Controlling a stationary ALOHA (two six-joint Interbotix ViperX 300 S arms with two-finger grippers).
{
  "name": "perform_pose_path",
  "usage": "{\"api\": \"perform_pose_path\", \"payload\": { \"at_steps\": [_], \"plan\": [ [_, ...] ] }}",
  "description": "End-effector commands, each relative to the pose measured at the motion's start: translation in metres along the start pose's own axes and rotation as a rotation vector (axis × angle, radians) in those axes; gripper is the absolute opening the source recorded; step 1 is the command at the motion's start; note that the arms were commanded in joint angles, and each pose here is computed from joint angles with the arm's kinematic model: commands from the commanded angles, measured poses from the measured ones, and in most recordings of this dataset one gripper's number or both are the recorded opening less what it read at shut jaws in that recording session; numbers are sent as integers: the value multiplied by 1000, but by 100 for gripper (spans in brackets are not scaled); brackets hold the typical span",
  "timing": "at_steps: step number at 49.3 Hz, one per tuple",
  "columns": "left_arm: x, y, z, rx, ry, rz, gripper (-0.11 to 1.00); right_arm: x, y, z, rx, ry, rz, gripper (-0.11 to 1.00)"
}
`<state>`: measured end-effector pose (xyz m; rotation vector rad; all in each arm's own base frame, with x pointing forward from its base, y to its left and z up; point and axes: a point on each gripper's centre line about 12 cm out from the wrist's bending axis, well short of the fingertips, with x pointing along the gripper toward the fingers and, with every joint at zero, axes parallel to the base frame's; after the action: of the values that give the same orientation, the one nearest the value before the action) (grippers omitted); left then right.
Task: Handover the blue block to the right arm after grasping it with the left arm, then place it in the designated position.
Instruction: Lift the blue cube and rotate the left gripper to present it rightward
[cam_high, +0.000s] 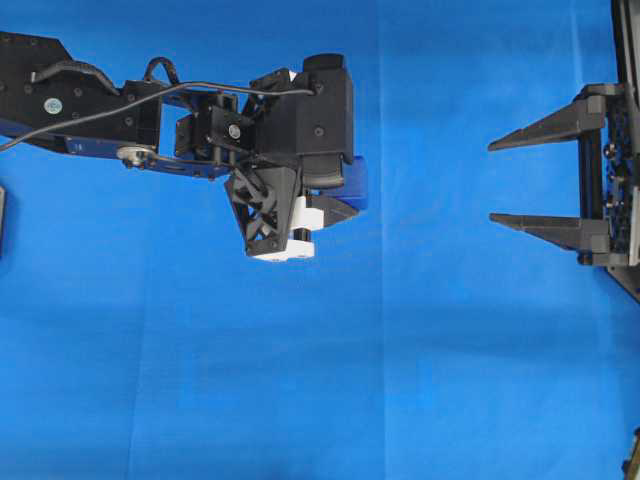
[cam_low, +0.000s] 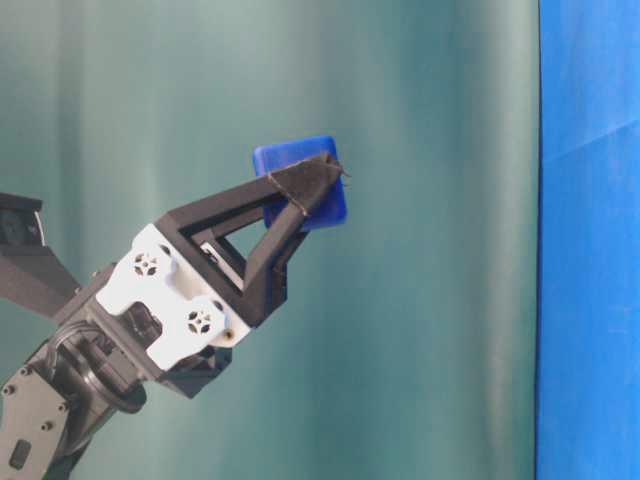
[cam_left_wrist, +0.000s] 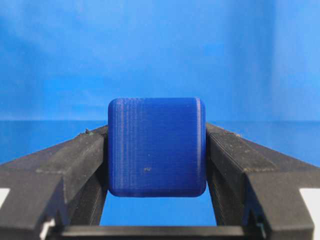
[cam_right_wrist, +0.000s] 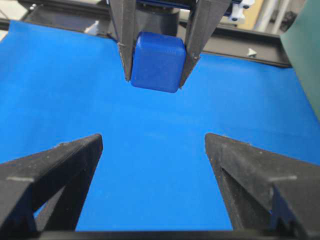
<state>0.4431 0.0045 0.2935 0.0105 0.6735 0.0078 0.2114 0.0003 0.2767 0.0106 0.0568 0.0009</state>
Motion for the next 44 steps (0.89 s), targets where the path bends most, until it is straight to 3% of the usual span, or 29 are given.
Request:
{"api": "perform_pose_path", "payload": {
  "at_steps": [1,32,44],
  "plan": [
    [-16,0,17,3,-60,2,49,2,0,8,5,-25,-2,95],
    [-19,0,15,0,-72,1,49,2,0,8,5,-23,-2,95],
    [-35,-3,10,4,-176,-4,49,2,0,8,5,-23,-2,95]
  ]
}}
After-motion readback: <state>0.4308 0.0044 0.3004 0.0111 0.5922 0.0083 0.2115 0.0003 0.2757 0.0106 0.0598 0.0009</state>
